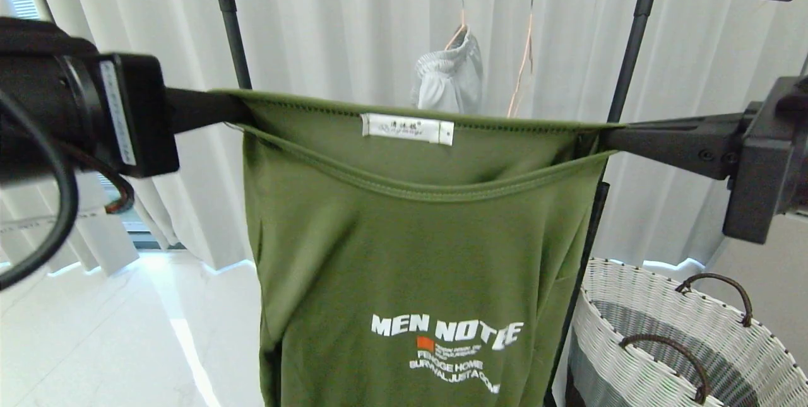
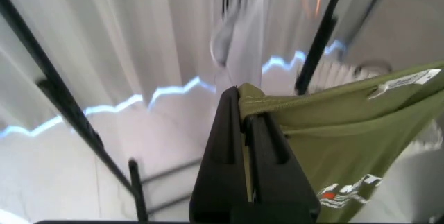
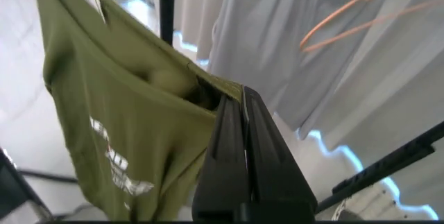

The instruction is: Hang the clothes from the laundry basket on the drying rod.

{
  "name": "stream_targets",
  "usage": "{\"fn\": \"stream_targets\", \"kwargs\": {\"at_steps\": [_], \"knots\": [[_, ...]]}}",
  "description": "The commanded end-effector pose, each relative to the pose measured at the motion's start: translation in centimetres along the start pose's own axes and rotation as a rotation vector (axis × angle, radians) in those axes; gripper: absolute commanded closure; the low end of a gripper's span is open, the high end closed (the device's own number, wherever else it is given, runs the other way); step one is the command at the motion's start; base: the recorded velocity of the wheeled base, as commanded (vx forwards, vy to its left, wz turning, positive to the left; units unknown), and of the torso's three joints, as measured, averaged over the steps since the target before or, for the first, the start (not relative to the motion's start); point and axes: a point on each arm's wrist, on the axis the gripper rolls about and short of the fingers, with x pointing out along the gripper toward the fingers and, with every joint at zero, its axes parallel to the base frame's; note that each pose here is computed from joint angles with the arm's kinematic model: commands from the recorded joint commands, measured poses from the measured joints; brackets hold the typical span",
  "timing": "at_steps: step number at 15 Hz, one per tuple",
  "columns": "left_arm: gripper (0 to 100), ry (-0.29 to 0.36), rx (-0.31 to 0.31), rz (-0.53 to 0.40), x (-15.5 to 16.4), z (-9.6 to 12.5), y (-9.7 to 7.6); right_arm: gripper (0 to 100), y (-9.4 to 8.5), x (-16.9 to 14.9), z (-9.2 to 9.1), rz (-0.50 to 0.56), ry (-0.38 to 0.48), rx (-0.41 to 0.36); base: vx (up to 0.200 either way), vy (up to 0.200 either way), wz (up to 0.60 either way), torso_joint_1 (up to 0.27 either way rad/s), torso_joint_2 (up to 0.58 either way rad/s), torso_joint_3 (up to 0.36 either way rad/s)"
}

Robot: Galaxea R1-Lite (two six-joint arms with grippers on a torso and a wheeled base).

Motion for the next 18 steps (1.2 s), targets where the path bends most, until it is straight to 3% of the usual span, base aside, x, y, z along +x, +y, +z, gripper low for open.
{"fn": "stream_targets", "kwargs": {"at_steps": [1, 4, 7, 8, 12, 15, 18], "knots": [[100, -0.077, -0.015, 0.000, -1.2, 1.8, 0.3, 100, -0.4, -0.9, 2.2, -0.007, -0.080, 0.013, 0.000, 0.000, 0.00, 0.000, 0.00, 0.000], [100, -0.078, 0.041, -0.048, -2.2, 1.2, -0.3, 100, -0.5, -1.3, 3.8, -0.011, -0.131, -0.011, 0.000, 0.000, 0.00, 0.000, 0.00, 0.000], [100, -0.062, 0.135, -0.072, -2.7, 0.2, -0.4, 100, -0.9, -3.7, 3.6, 0.000, -0.082, -0.025, 0.000, 0.000, 0.00, 0.000, 0.00, 0.000], [100, -0.075, 0.139, -0.086, -2.9, 0.3, -0.6, 100, -1.1, -4.6, 3.6, 0.007, -0.075, -0.026, 0.000, 0.000, 0.00, 0.000, 0.00, 0.000], [100, -0.138, 0.137, -0.155, -2.2, 1.1, -2.1, 100, 0.3, -8.2, 3.2, 0.246, -0.048, 0.030, 0.000, 0.000, 0.00, 0.000, 0.00, 0.000], [100, -0.192, 0.119, -0.154, -0.1, 2.6, -3.1, 100, 2.5, -8.1, 2.7, 0.415, 0.008, 0.042, 0.000, 0.000, 0.00, 0.000, 0.00, 0.000], [100, -0.205, 0.110, -0.136, 1.3, 3.0, -3.3, 100, 3.9, -7.4, 2.5, 0.483, 0.042, 0.028, 0.000, 0.000, 0.00, 0.000, 0.00, 0.000]]}}
